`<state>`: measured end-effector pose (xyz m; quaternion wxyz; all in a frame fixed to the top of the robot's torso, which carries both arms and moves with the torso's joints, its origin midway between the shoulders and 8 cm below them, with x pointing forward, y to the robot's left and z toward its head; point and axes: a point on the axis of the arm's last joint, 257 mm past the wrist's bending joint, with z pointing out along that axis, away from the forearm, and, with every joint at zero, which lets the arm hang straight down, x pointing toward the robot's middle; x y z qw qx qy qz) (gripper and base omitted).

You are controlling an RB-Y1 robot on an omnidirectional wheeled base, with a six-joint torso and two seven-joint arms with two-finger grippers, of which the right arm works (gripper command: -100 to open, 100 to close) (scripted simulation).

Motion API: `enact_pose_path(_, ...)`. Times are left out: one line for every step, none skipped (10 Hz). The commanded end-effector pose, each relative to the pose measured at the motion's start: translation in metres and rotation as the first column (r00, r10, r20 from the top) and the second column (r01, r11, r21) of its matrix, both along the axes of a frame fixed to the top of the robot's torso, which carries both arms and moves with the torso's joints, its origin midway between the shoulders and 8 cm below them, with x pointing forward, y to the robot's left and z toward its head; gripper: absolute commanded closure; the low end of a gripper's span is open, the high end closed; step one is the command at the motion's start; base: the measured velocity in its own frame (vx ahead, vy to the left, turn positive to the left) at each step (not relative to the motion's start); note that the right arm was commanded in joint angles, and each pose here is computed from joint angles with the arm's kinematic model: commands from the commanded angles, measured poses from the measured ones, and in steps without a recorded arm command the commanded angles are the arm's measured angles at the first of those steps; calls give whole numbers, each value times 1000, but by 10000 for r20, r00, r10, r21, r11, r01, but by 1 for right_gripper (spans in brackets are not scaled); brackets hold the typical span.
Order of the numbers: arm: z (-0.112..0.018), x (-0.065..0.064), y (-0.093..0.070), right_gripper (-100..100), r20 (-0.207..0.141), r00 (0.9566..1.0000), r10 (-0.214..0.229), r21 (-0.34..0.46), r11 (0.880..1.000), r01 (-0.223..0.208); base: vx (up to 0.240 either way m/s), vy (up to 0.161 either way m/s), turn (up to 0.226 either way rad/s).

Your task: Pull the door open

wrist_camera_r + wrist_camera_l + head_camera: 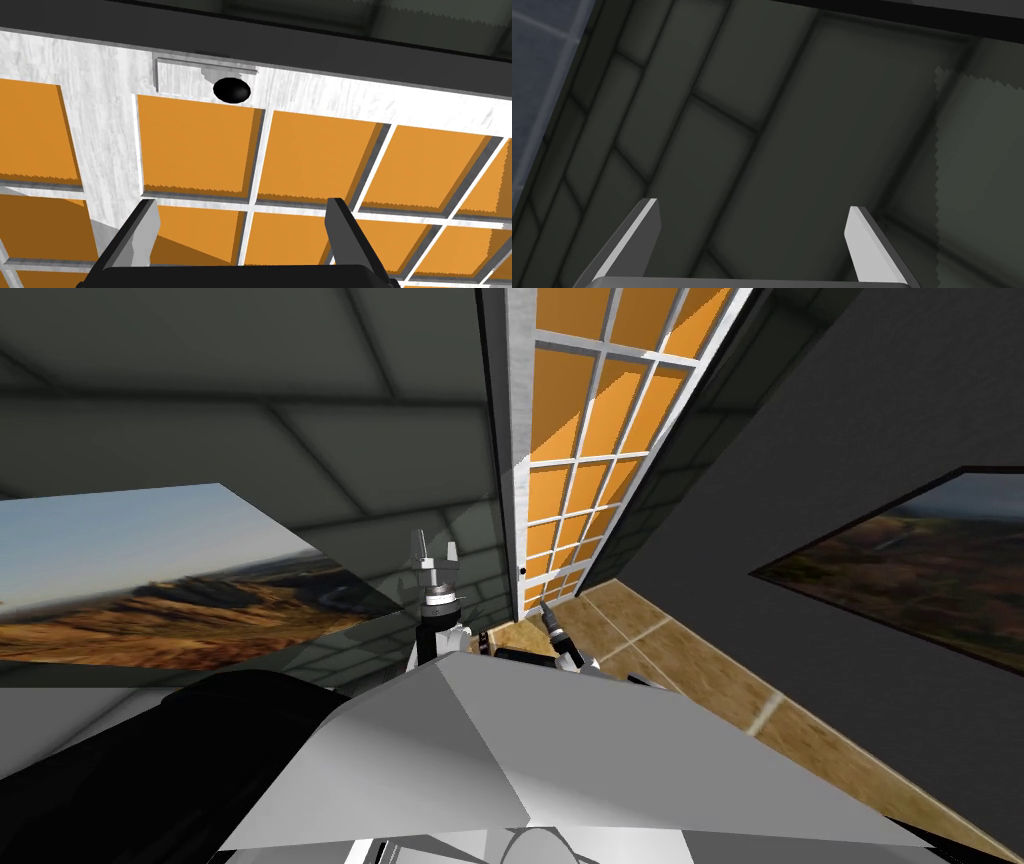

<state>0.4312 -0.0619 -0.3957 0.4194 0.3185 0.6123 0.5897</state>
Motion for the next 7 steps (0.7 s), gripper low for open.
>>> enact_pose_path(0, 3, -8, -100, -304, 9992, -273, 583, 9979, 290, -18, -9, 208)
enact_pose_path(0, 3, -8, -100, -362, 9990, -263, 698, 9971, 287, -14, -13, 86)
enact_pose_path(0, 5, -14, -100, -554, 9975, -435, 1061, 9931, 492, -15, -7, 120)
enact_pose_path(0, 5, -14, -100, -591, 9973, -427, 1134, 9923, 492, -11, -7, 74)
enact_pose_path(0, 7, -21, -100, -816, 9950, -582, 1565, 9852, 705, -14, -6, 156)
enact_pose_path(0, 8, -27, -100, -977, 9924, -747, 1867, 9781, 920, -20, -9, 208)
enact_pose_path(0, 8, -27, -100, -1039, 9919, -727, 1990, 9756, 924, -13, -10, 65)
